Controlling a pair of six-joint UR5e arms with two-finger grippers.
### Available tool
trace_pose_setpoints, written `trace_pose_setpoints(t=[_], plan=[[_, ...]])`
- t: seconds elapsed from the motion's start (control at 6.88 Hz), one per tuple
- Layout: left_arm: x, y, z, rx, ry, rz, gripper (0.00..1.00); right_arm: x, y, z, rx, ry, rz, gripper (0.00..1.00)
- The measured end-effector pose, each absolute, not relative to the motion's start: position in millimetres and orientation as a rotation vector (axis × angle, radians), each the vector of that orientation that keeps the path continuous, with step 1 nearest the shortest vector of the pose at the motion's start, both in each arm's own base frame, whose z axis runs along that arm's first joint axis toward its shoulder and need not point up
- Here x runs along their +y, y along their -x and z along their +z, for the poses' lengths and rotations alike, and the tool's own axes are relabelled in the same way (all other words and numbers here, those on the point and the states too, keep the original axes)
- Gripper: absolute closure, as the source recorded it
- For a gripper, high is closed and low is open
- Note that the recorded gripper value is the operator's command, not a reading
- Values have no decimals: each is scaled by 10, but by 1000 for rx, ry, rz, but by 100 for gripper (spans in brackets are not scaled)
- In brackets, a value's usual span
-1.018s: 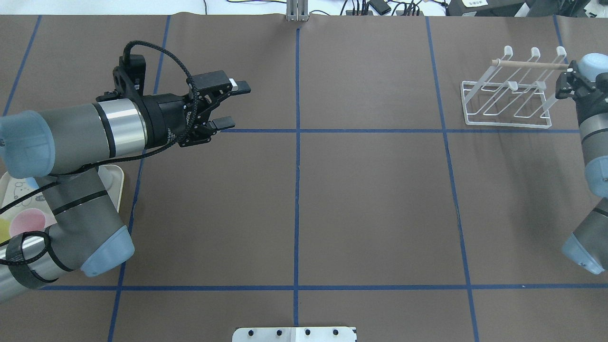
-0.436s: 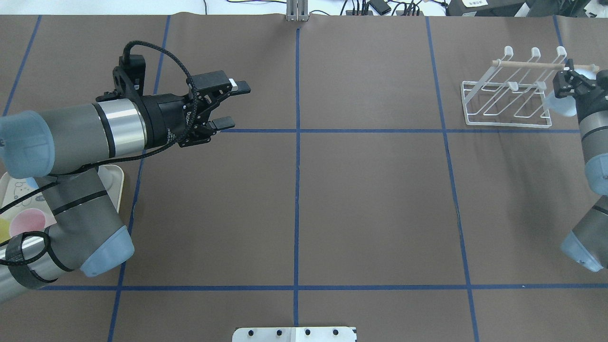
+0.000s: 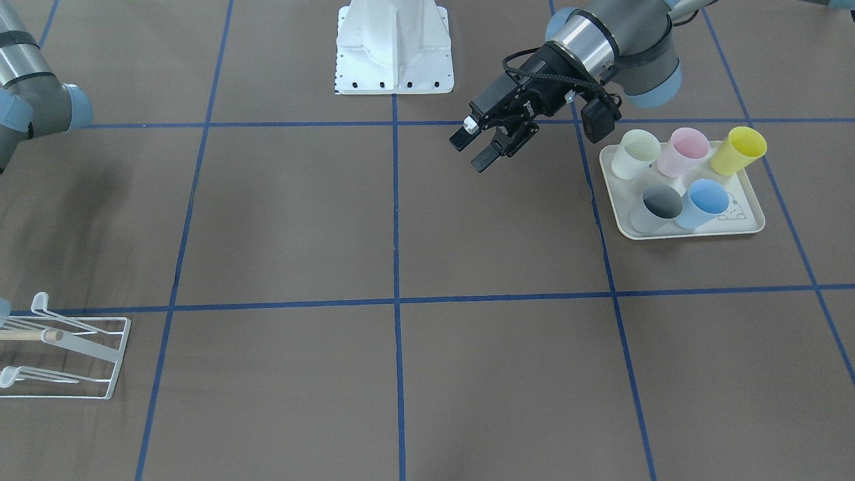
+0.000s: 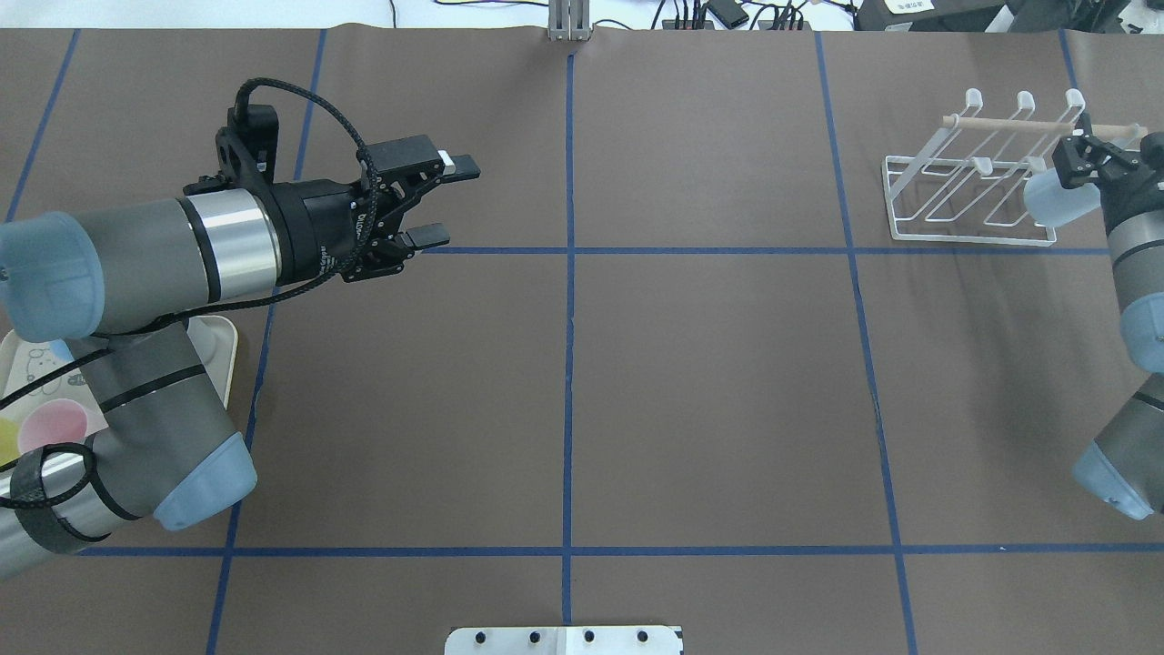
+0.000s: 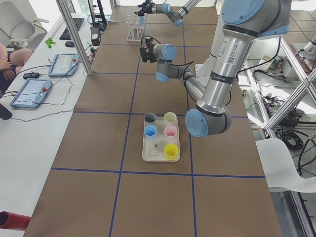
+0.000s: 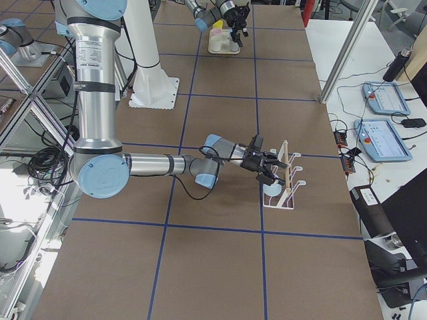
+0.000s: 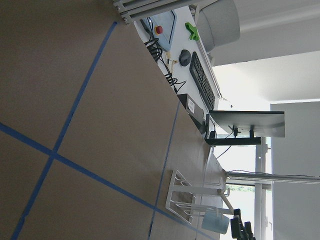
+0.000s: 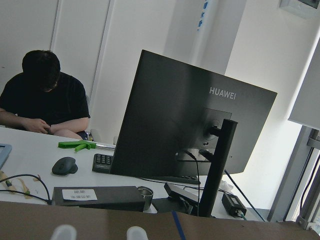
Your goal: Transfer IKEA cup to right arm and place on rack
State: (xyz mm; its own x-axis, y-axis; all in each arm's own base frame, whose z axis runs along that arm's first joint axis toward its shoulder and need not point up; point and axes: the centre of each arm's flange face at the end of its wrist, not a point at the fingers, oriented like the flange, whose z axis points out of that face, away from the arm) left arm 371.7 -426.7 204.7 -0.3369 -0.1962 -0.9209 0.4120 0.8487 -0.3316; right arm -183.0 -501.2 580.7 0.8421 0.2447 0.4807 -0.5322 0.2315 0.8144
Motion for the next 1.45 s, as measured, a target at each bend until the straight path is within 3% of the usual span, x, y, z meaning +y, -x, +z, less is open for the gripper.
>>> trace_pose_setpoints(t=[0.87, 1.45], plan=[[-4679, -2515, 2261, 1492, -267, -344, 0, -4556, 1314, 5264, -592, -1089, 423, 0], [-4826, -2167, 2533, 1124, -359, -86, 0, -4622, 1089, 5162, -844, -825, 339, 0]])
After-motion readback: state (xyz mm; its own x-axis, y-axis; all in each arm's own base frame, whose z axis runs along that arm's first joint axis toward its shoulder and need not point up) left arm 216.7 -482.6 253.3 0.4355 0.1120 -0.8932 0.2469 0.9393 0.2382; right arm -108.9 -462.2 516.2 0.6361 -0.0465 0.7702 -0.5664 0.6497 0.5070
